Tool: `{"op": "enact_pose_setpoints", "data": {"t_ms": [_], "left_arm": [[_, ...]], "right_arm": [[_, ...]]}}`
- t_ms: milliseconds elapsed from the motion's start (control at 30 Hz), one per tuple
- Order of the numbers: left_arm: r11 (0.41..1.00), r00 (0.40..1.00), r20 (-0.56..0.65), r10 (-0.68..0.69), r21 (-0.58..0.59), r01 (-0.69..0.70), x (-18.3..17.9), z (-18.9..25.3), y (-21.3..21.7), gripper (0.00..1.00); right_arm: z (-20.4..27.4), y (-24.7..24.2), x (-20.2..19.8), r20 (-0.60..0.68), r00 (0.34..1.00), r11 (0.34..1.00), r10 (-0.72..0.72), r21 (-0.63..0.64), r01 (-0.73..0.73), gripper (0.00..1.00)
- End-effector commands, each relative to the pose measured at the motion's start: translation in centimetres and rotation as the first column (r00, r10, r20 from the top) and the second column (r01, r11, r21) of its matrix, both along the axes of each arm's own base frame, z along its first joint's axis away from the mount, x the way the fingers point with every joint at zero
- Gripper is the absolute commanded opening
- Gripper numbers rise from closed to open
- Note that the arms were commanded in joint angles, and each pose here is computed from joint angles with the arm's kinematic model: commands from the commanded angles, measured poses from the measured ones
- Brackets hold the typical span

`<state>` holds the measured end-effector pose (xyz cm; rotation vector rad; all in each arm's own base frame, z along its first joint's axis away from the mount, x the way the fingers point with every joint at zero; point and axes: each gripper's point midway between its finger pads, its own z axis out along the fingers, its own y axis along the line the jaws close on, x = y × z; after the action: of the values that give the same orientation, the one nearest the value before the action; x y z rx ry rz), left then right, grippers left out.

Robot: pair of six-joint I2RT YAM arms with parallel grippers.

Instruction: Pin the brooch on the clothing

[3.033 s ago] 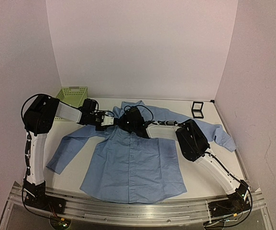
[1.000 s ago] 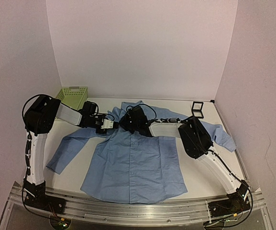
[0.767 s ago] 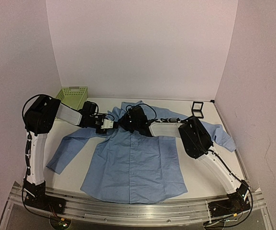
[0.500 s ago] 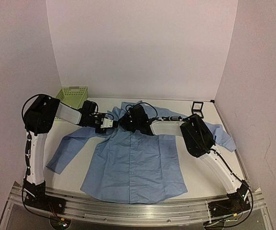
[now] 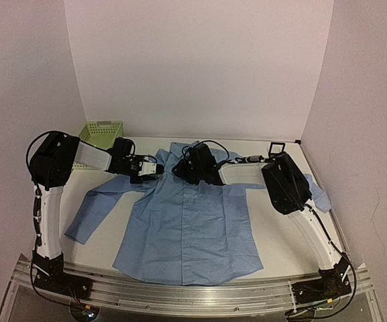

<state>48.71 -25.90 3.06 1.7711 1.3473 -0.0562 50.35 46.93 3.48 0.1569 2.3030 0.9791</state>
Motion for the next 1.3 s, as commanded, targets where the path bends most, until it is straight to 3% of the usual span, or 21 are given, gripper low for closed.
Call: {"op": "enact_pose_setpoints", "data": {"t_ms": [0, 67, 133, 267, 333, 367, 467, 600, 833, 967, 1133, 1233, 1267], "left_arm": [[0.991, 0.99, -0.055, 0.13, -0.024, -0.131, 0.6, 4.9, 1.6, 0.4], [0.972, 0.965, -0.143, 0.218, -0.058, -0.228, 1.0, 6.3, 2.4, 0.47], [0.923, 0.898, -0.276, 0.342, -0.08, -0.376, 1.8, 6.9, 3.6, 0.51], [0.753, 0.605, -0.583, 0.542, 0.017, -0.658, 2.3, 5.5, 5.8, 0.63], [0.667, 0.481, -0.64, 0.599, 0.065, -0.743, 2.8, 5.0, 6.3, 0.77], [0.625, 0.429, -0.657, 0.621, 0.085, -0.776, 3.0, 4.6, 6.6, 0.78], [0.542, 0.316, -0.689, 0.652, 0.131, -0.83, 3.8, 3.6, 6.9, 0.88], [0.48, 0.222, -0.674, 0.705, 0.223, -0.848, 4.1, 0.4, 7.3, 0.94], [0.459, 0.234, -0.588, 0.774, 0.266, -0.848, 4.6, -2.4, 7.9, 0.94], [0.478, 0.236, -0.56, 0.794, 0.336, -0.811, 2.7, -4.4, 7.8, 0.8], [0.507, 0.232, -0.584, 0.778, 0.365, -0.781, 0.8, -4.9, 6.9, 0.42], [0.512, 0.237, -0.588, 0.773, 0.359, -0.781, 0.6, -4.0, 6.9, 0.05], [0.515, 0.246, -0.586, 0.772, 0.35, -0.783, 0.7, -3.4, 7.0, 0.01]], "right_arm": [[6.7, -0.7, 0.1, 0.096, 0.995, 0.999, 0.024, 0.023, -0.026, 0.41], [7.4, -1.0, -0.1, 0.104, 0.994, 0.999, 0.027, 0.019, -0.029, 0.41], [7.9, -1.4, -0.3, 0.113, 0.993, 1.0, 0.029, 0.009, -0.03, 0.41], [8.7, -2.3, -0.7, 0.129, 0.992, 1.0, 0.018, -0.014, -0.016, 0.41], [8.7, -3.0, -1.1, 0.126, 0.992, 1.0, 0.011, -0.031, -0.007, 0.41], [8.7, -3.3, -1.3, 0.124, 0.992, 0.999, 0.008, -0.038, -0.003, 0.41], [8.4, -4.1, -2.0, 0.116, 0.993, 0.998, 0.008, -0.063, -0.001, 0.41], [8.0, -5.1, -2.8, 0.106, 0.994, 0.996, 0.007, -0.094, 0.003, 0.42], [6.7, -6.5, -4.4, 0.063, 0.998, 0.99, 0.012, -0.14, -0.003, 0.43], [5.6, -7.3, -4.8, 0.047, 0.999, 0.982, 0.012, -0.188, -0.003, 0.43], [1.7, -8.3, -5.3, -0.018, 1.0, 0.963, 0.005, -0.271, -0.009, 0.44], [-0.6, -8.8, -5.5, -0.077, 0.997, 0.963, -0.008, -0.27, -0.013, 0.44], [-1.1, -9.0, -5.5, -0.092, 0.996, 0.963, -0.016, -0.271, -0.009, 0.44]]}}
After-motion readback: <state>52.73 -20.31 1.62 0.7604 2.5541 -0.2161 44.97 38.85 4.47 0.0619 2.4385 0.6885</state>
